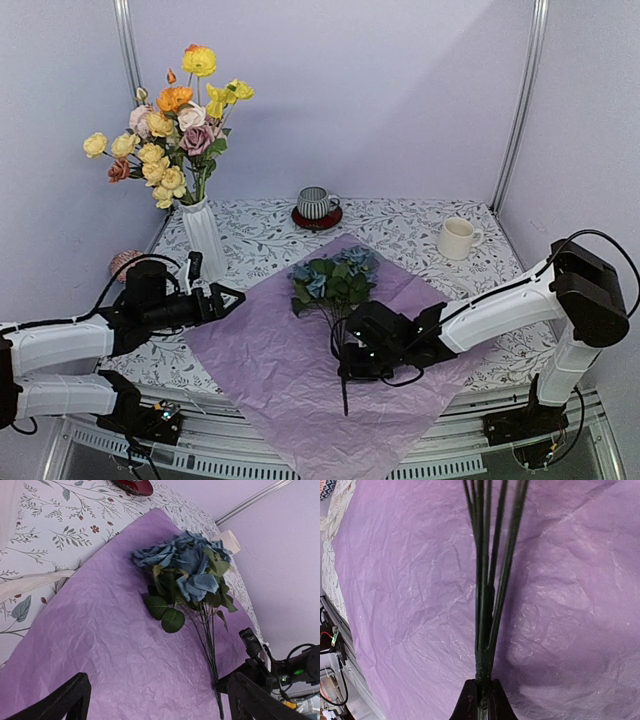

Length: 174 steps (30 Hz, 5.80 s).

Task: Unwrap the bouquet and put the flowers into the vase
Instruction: Pick up the fake flower from the flattened wrapping paper, then pass from the right arm to the left, then place the fake flower in the vase.

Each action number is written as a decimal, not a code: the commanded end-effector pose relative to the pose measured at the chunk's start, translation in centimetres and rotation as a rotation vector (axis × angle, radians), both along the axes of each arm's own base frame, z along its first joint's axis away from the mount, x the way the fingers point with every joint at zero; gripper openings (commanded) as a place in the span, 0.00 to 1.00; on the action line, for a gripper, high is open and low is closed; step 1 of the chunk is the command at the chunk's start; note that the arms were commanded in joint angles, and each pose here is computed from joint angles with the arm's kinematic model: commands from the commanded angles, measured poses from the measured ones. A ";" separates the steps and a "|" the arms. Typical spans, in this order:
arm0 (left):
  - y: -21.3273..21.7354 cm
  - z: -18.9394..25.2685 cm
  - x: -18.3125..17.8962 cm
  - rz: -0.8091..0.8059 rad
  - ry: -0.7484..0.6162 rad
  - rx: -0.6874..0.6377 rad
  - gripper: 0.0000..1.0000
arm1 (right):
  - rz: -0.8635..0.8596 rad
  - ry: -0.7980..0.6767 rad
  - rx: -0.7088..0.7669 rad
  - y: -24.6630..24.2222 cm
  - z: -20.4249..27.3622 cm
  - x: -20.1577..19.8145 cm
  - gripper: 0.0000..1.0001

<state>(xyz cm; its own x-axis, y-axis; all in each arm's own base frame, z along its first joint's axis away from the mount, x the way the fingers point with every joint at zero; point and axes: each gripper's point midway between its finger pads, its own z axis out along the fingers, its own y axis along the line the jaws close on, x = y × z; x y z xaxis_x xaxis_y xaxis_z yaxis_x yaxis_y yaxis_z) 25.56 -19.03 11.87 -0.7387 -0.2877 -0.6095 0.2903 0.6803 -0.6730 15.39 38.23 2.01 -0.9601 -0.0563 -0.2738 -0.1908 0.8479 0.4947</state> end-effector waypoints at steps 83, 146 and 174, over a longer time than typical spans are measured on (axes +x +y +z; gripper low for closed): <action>-13.6 21.6 -5.4 -0.245 -0.700 -0.291 0.00 | 0.295 -0.835 0.681 1.7 24.8 -0.6 0.38; 5.4 30.0 5.0 0.244 -1.652 0.543 0.00 | -0.069 -1.345 -0.006 -8.8 21.0 12.0 0.58; 8.0 20.2 8.9 0.344 -1.336 0.581 0.00 | -0.051 -1.342 -0.006 -8.5 20.8 12.0 0.58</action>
<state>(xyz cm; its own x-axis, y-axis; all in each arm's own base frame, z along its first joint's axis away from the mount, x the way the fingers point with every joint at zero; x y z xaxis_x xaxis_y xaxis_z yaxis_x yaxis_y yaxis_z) 33.71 -12.09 34.94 0.5849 0.2085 -0.7839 0.2205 0.8891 0.4010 27.28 29.77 22.47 0.0367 -0.0437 -0.9984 -0.4962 0.8664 -0.0562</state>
